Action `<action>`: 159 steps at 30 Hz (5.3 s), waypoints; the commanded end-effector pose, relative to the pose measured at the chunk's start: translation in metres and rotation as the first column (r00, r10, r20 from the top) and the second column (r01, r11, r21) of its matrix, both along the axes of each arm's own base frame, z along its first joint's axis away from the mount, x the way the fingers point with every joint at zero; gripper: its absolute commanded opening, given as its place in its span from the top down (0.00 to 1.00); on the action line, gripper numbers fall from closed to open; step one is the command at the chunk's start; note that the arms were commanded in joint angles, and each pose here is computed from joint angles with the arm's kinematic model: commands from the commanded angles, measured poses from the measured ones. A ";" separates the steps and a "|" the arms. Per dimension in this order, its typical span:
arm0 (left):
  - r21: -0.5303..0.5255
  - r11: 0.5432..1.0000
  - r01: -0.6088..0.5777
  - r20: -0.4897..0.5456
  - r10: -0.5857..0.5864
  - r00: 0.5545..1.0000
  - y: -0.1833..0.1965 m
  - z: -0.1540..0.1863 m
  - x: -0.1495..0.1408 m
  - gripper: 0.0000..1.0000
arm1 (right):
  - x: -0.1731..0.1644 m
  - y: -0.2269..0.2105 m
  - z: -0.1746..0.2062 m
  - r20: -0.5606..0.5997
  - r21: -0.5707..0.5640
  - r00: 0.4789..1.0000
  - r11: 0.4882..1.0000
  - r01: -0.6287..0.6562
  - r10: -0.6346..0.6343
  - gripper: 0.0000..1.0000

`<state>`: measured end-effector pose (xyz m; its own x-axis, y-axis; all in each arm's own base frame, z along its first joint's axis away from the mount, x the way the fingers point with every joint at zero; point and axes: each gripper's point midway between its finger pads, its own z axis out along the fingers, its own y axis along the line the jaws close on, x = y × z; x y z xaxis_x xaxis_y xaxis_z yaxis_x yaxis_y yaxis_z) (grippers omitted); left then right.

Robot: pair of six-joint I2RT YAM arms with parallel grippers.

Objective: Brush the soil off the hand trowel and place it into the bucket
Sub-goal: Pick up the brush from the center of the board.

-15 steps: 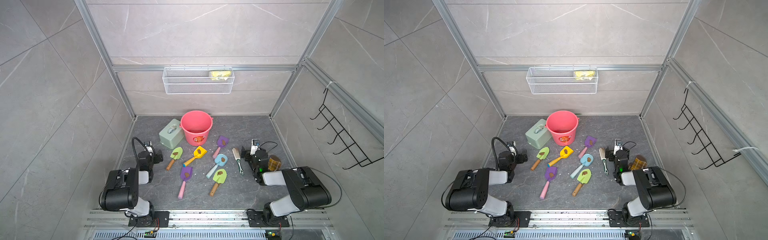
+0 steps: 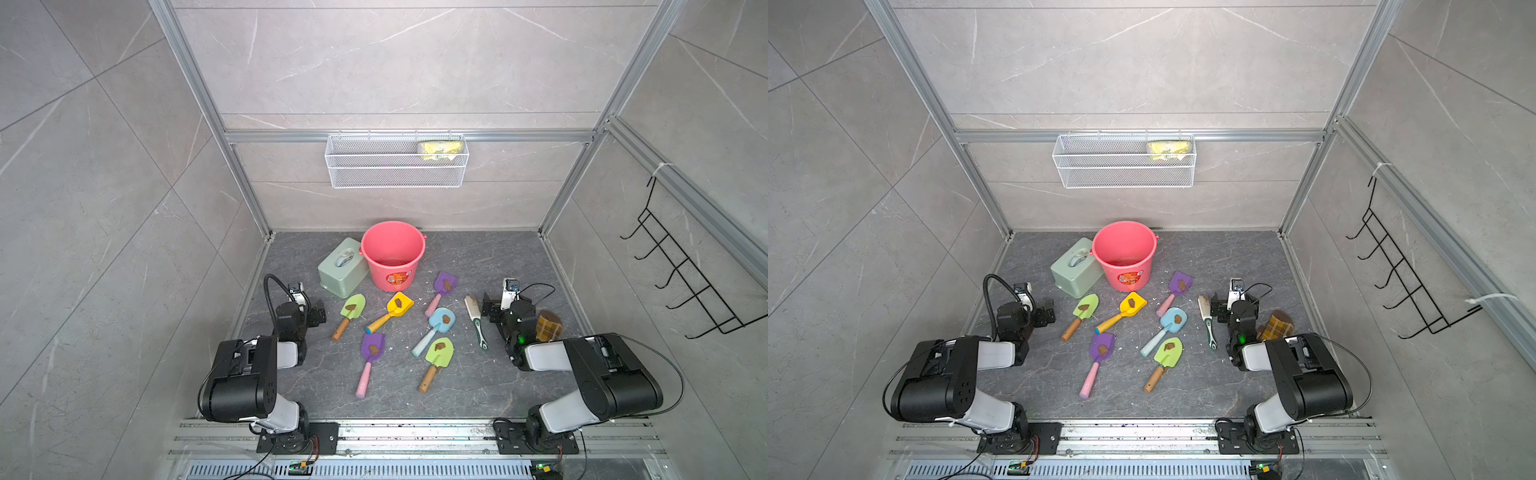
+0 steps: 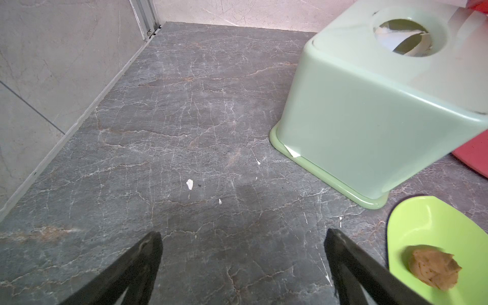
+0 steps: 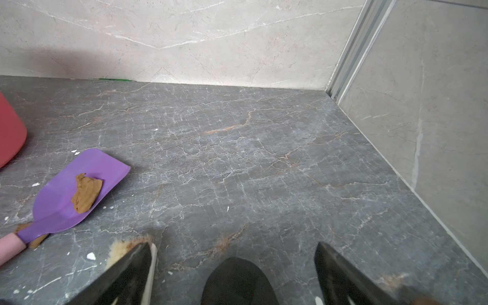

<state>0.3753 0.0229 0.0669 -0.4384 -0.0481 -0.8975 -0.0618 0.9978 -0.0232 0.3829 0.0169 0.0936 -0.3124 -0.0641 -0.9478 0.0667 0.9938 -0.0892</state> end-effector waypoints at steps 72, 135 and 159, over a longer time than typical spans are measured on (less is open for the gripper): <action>-0.575 0.751 0.325 -0.139 -0.481 0.865 -0.213 0.185 -0.063 0.00 | -0.080 0.068 -0.084 -0.842 0.119 0.539 0.976 0.185 0.000 0.44; -0.541 0.043 0.840 0.386 -0.875 0.294 -0.284 0.276 -0.120 0.00 | -0.168 0.311 0.214 0.175 0.694 0.143 -0.019 -0.720 0.974 1.00; -0.510 -0.028 0.860 0.435 -0.871 0.230 -0.288 0.293 -0.121 0.27 | -0.167 0.325 0.219 0.207 0.715 0.067 -0.104 -0.691 0.976 1.00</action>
